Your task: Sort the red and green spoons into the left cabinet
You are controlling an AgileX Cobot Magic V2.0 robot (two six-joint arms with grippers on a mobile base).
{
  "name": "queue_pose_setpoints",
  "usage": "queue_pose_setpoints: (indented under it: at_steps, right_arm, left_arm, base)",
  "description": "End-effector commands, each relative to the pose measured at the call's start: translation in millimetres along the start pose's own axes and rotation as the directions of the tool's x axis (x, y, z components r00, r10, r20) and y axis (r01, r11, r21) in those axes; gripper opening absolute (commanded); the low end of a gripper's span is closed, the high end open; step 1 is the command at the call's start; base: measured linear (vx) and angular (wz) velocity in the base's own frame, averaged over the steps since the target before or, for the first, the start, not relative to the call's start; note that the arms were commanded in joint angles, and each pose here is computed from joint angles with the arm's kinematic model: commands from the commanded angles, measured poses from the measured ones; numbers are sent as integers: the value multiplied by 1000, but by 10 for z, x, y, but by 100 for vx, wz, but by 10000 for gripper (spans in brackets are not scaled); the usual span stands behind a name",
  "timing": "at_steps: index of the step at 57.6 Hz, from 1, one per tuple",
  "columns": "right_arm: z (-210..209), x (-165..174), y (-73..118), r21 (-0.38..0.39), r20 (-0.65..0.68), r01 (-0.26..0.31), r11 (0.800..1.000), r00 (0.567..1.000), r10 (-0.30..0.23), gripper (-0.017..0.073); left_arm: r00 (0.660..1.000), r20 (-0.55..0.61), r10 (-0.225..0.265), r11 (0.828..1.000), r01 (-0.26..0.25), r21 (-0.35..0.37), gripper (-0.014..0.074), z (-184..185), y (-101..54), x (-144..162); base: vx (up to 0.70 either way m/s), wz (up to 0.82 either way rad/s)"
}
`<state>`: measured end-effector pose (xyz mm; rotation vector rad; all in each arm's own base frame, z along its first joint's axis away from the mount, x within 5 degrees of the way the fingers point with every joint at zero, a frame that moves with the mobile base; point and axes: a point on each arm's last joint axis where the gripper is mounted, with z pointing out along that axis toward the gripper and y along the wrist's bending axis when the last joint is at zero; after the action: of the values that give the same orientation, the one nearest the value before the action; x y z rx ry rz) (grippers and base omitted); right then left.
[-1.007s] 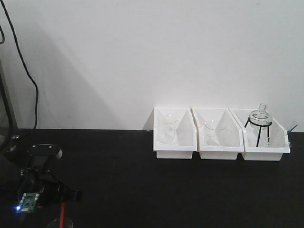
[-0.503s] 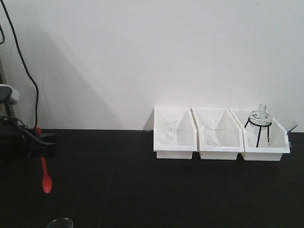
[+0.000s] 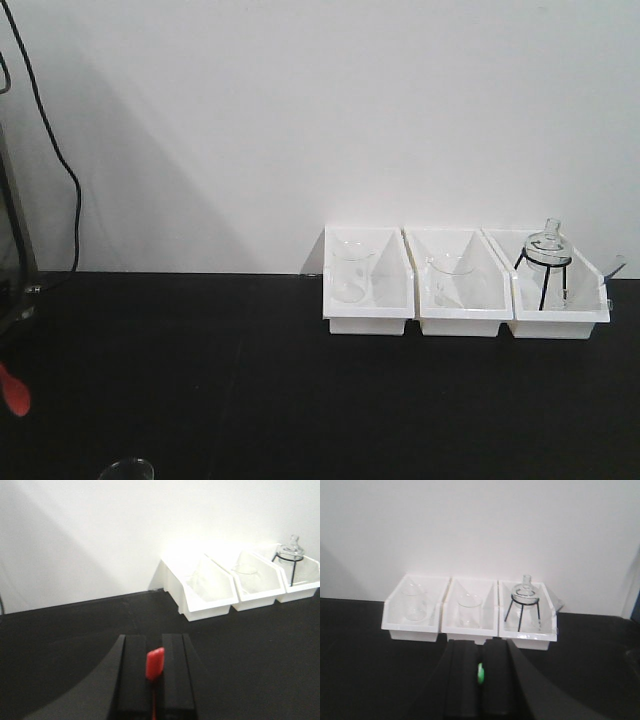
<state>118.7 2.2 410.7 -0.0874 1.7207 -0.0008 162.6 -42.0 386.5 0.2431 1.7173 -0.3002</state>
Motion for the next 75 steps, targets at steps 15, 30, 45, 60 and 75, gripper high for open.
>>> queue_pose_setpoints:
  at_steps: [15,30,45,60,75]
  right_arm:
    - [-165,211,140,-108,113,1,994,994,11,0]
    - [-207,445,144,-86,124,6,996,992,5,0]
    - [-207,451,148,-91,118,6,996,993,4,0]
    - [-207,454,151,-94,114,7,996,993,4,0]
    - [-207,454,151,-94,114,7,996,993,4,0]
  left_arm:
    - [989,142,29,999,-22,-47,-1,-468,-39,237]
    - [982,185,37,998,-28,-51,-1,-592,-59,246]
    - [986,163,34,999,-29,-35,-1,-585,-72,266]
    - [986,163,31,999,-26,-34,-1,-585,-73,267]
    - [986,163,31,999,-26,-34,-1,-585,-73,267]
  base:
    - [0,0]
    - [0,0]
    - [0,0]
    - [0,0]
    - [0,0]
